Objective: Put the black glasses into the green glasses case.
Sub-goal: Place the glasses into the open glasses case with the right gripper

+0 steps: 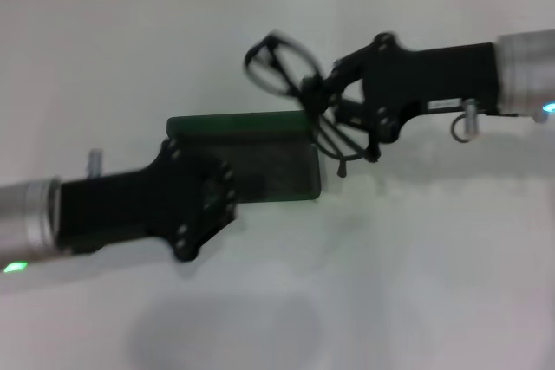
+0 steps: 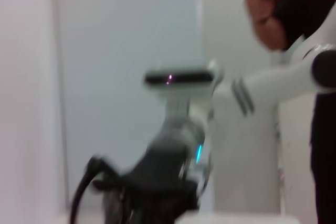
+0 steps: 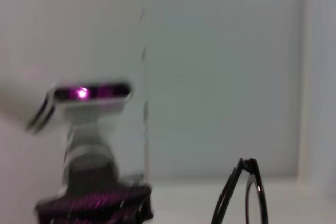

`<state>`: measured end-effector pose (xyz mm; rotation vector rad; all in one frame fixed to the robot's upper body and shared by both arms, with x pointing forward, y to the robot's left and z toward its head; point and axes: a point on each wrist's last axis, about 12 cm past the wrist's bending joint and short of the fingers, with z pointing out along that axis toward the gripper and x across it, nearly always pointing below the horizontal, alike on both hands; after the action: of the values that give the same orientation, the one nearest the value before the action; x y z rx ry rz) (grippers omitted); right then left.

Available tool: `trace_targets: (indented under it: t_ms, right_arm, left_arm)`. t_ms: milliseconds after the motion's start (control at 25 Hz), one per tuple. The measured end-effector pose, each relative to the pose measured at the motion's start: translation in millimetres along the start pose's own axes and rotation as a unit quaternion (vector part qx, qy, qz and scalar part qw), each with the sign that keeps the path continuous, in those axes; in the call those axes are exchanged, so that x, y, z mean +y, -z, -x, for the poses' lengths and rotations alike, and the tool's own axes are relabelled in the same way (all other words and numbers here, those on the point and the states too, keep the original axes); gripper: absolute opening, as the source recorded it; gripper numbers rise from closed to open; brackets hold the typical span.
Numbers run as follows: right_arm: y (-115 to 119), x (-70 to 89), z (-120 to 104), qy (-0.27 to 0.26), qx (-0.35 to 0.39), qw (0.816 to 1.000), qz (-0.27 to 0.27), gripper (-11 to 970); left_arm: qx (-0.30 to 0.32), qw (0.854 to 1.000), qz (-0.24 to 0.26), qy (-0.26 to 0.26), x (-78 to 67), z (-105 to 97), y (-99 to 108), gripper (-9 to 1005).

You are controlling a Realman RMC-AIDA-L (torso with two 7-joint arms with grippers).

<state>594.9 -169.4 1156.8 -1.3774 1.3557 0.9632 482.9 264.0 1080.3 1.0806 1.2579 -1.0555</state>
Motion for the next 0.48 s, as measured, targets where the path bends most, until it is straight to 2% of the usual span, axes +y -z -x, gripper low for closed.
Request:
trace_targets:
  t_ms: [160,320,480]
  right_arm:
    - [-19,-9.7,19,0.034,0.080,0.996,0.019,96]
    - [-42,-19.8,40,0.060,0.141,0.987,0.041,96]
    - [-71,-21.0,52,0.099,0.215,0.970,0.055,96]
  left_arm:
    - [0.052,0.997,0.025,0.055,-15.7,-19,24,-1]
    - [0.080,0.992,0.035,0.091,-31.0,-31,36,-1]
    - [0.096,0.988,0.037,0.113,-37.3,-36,43,-1]
